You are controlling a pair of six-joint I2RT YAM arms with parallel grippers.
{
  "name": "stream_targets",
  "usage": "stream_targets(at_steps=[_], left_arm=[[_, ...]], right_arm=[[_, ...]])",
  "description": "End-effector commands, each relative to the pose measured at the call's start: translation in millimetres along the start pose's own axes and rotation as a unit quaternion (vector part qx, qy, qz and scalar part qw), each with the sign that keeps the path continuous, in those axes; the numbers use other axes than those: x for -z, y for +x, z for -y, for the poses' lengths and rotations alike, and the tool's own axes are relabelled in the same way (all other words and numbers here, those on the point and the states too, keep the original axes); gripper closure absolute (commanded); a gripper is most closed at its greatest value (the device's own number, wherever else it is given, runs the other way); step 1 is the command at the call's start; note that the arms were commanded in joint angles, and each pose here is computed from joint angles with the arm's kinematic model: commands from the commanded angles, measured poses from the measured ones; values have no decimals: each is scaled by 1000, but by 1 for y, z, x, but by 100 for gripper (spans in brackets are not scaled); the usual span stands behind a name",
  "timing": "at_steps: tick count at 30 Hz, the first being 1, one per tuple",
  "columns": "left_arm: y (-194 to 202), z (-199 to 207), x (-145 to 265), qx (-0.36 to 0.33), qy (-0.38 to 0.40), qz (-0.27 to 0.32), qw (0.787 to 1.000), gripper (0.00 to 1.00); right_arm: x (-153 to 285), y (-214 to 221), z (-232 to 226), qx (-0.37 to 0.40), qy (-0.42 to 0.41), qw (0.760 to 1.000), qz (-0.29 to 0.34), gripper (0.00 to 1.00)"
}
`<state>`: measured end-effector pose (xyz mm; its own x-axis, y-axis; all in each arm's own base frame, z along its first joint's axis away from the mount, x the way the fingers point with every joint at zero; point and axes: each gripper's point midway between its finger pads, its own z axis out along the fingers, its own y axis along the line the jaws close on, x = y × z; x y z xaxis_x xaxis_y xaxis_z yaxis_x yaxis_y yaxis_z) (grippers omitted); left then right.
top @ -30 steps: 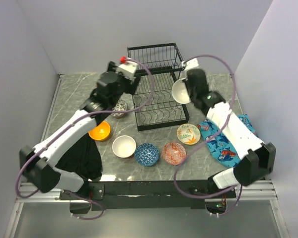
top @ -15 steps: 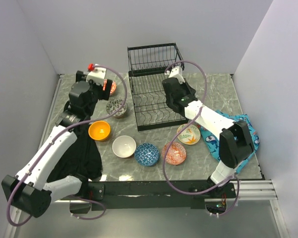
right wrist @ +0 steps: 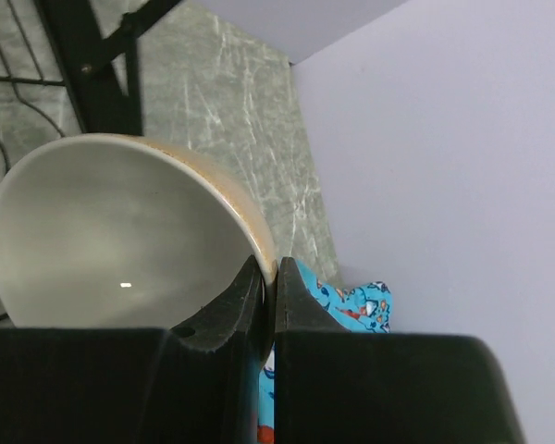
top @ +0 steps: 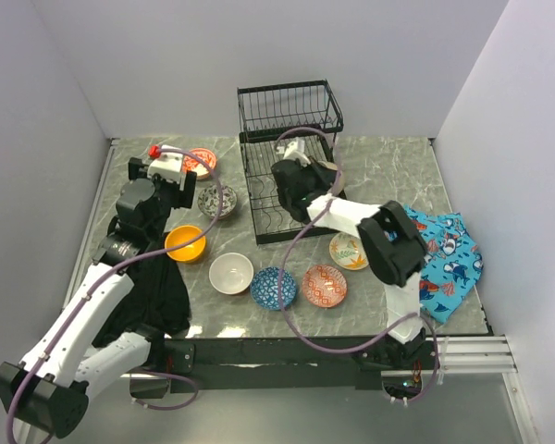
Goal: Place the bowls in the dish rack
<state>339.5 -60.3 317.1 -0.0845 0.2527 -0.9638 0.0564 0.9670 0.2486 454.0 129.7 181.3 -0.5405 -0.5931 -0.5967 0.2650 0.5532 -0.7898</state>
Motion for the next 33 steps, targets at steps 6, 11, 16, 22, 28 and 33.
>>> stream_targets(at_steps=[6,11,16,22,28,33], left_arm=[[13,-6,10,34,-6,10,999,12],[21,-4,11,57,4,3,998,12],[26,-6,12,57,3,3,998,12],[33,-3,17,61,8,-3,998,12],[36,-1,19,65,15,0,998,12],[38,4,19,78,25,4,997,12]], right_arm=[[-4,-36,3,-29,66,997,26,100],[-7,-40,-6,-21,63,997,28,100],[-15,-45,-28,-4,59,997,39,100],[-21,-52,-49,31,51,997,53,100],[-21,-55,-48,23,56,996,64,100],[-18,-60,-41,11,59,993,100,100]])
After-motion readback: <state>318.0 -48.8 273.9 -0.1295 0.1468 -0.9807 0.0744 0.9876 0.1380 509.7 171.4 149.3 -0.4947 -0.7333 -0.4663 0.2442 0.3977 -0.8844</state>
